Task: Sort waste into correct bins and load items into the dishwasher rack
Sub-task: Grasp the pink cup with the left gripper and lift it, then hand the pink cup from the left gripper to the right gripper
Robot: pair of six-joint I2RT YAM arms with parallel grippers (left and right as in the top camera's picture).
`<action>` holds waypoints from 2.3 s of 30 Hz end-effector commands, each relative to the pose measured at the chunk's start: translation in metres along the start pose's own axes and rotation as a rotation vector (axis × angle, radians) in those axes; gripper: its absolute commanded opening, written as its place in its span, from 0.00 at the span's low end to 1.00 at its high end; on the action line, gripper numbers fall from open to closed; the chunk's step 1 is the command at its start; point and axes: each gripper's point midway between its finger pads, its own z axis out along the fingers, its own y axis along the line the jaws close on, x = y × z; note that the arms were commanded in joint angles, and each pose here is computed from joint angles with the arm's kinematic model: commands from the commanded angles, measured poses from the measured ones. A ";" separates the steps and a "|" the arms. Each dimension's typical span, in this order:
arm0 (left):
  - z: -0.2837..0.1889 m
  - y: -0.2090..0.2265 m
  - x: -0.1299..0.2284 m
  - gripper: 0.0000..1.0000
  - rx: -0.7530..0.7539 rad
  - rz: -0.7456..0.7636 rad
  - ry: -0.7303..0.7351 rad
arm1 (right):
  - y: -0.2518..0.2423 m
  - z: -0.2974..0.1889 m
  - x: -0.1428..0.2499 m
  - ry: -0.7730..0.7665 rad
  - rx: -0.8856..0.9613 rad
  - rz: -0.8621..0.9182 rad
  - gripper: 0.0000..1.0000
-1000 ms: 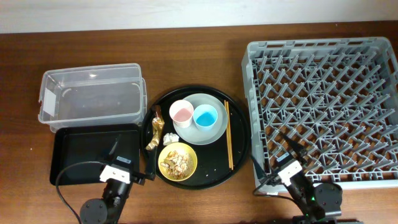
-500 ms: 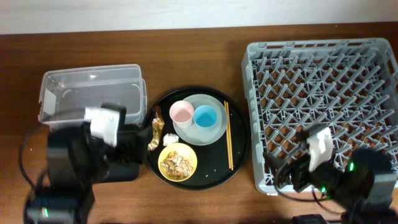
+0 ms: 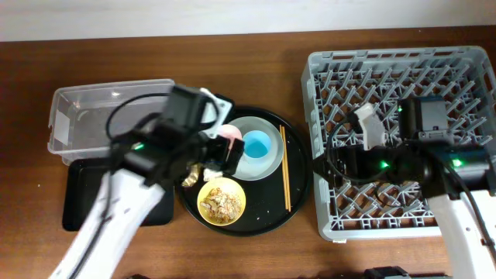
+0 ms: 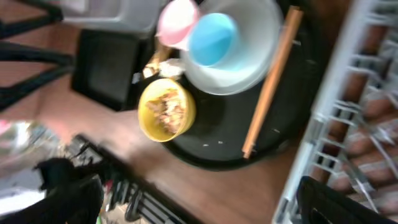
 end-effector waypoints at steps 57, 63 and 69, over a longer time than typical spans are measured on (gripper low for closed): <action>-0.117 -0.083 -0.061 0.00 1.277 -0.109 -0.172 | 0.183 -0.037 -0.033 -0.216 -0.696 -0.503 0.83; -0.115 -0.082 -0.061 0.01 1.267 -0.109 -0.171 | 0.193 -0.037 -0.034 -0.251 -0.688 -0.555 0.61; -0.115 -0.082 -0.061 1.00 1.267 -0.109 -0.171 | 0.170 -0.060 -0.043 -0.421 -0.430 -0.501 0.59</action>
